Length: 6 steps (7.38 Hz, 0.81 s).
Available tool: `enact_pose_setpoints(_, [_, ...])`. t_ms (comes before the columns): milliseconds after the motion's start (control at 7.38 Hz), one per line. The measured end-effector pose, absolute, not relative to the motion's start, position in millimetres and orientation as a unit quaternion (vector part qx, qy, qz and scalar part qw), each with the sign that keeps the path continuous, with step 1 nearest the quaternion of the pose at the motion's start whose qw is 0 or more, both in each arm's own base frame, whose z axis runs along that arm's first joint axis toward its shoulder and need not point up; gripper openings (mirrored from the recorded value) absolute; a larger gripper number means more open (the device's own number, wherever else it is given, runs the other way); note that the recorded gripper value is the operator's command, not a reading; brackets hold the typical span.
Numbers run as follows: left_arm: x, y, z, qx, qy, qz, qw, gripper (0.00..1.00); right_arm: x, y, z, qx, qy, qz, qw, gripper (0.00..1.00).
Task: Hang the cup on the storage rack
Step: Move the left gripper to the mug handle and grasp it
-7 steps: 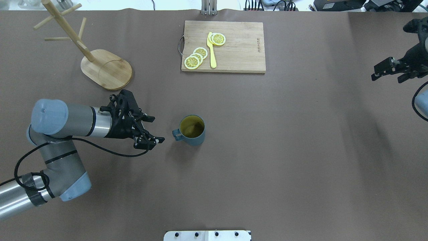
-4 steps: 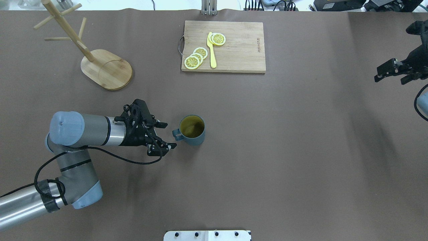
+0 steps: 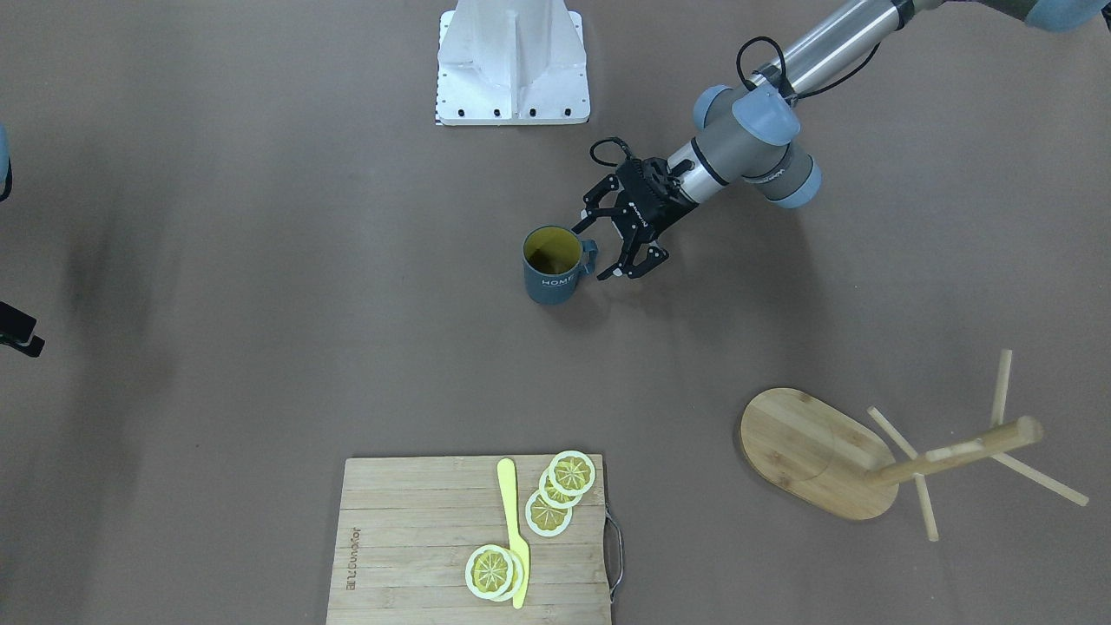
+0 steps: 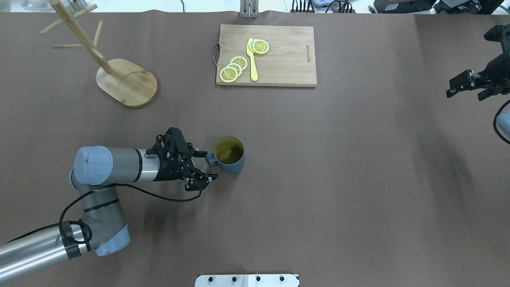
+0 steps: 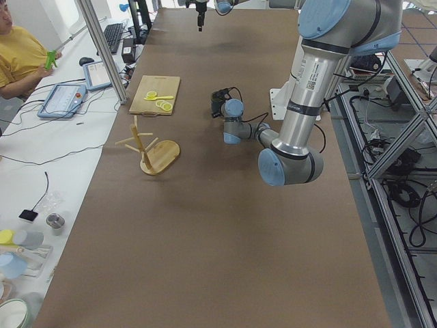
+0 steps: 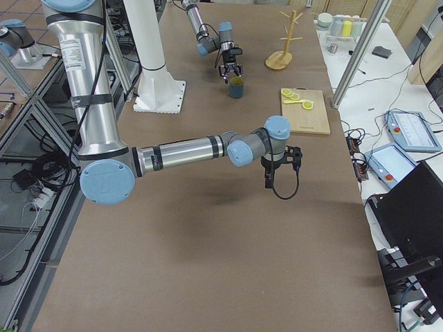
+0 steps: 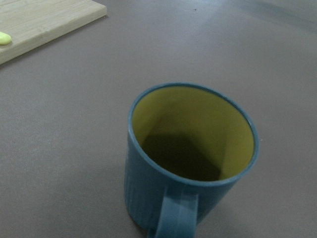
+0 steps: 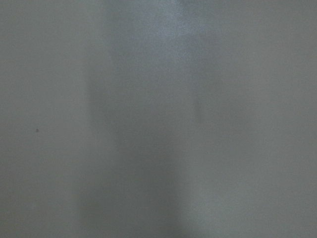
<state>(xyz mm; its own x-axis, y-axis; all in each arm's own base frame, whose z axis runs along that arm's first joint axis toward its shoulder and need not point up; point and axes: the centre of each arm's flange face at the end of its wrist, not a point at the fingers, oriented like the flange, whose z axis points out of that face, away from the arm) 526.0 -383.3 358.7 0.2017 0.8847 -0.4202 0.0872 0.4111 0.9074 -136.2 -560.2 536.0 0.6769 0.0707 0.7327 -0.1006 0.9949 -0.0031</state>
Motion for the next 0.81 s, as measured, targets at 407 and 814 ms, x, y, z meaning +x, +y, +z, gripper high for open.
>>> enact_pose_setpoints(407, [528,-384,363,0.441,0.547,0.313,0.639,0.03,-135,-560,535,0.021,-0.4,0.046,0.915,1.0])
enact_pose_setpoints(814, [526,-381,372,0.412,0.564,0.288,0.655,0.0,-134,-559,534,0.025,-0.401,0.045,0.915,1.0])
